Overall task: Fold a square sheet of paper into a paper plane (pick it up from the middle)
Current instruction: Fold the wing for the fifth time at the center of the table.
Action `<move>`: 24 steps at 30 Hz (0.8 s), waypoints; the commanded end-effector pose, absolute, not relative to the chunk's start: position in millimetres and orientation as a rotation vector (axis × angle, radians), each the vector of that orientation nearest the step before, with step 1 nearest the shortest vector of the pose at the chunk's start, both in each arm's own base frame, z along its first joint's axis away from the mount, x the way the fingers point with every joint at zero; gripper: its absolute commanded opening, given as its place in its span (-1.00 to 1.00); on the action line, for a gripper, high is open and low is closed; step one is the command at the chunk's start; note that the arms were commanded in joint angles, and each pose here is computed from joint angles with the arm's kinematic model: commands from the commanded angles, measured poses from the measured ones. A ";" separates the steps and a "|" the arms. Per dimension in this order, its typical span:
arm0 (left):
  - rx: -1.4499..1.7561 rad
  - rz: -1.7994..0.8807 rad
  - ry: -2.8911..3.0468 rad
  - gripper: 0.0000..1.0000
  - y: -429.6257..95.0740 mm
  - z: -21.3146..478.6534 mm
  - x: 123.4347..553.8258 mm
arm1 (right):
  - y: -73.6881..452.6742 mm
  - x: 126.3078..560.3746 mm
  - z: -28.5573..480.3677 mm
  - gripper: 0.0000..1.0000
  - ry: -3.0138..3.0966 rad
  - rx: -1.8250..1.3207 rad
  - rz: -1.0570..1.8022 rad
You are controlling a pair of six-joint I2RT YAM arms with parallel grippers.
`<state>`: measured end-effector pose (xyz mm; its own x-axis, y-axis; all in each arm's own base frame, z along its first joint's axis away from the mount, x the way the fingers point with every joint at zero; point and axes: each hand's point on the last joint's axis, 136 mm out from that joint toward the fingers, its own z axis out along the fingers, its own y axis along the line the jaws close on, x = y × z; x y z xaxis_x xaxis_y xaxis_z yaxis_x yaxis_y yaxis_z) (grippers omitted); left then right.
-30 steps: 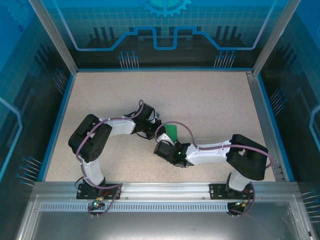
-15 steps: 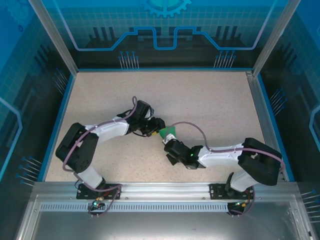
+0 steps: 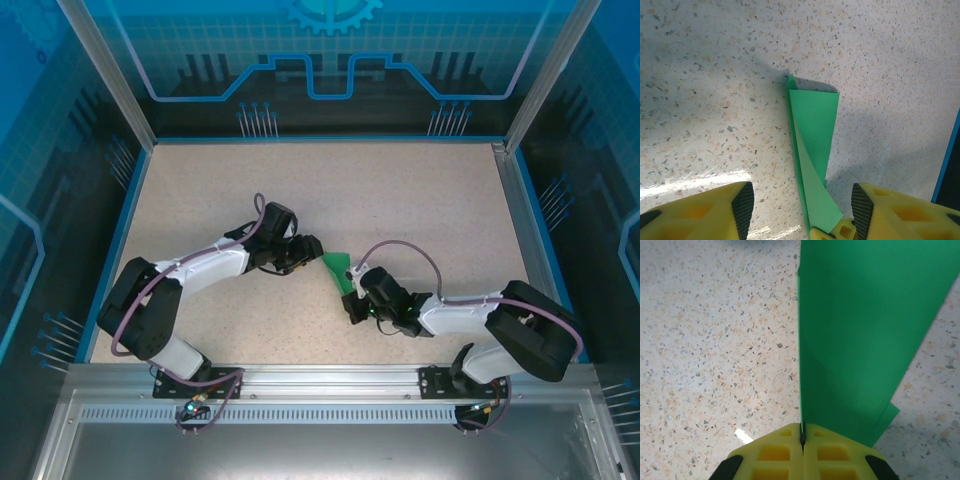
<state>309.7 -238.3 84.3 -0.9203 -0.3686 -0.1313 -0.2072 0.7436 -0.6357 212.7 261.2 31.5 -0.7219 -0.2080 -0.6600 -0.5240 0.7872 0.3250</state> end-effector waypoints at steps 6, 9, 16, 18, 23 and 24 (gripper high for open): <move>-0.506 -0.994 2.694 0.22 -238.2 80.4 304.7 | 277.7 212.5 54.4 -1.00 2.266 -0.503 0.931; -0.504 -1.050 2.705 0.37 -246.2 79.3 305.4 | 279.7 213.1 51.2 -1.00 2.278 -0.525 0.920; -0.510 -1.108 2.767 0.51 -261.7 68.7 311.7 | 274.3 213.4 45.4 -0.97 2.298 -0.568 0.847; -0.510 -1.111 2.798 0.48 -265.2 63.5 311.4 | 271.2 213.6 44.1 -0.93 2.308 -0.574 0.816; -0.481 -1.149 2.841 0.26 -275.8 54.0 314.3 | 256.3 219.0 42.5 -0.84 2.330 -0.546 0.686; -0.475 -1.153 2.843 0.19 -277.0 54.1 315.5 | 253.3 219.5 42.3 -0.82 2.332 -0.542 0.666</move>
<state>313.2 -268.5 49.2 -0.9445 -0.3254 0.0457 -0.2723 0.6973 -0.6630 211.7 261.3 36.5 -0.7275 -0.1920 -0.6587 -0.5419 0.7497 0.3800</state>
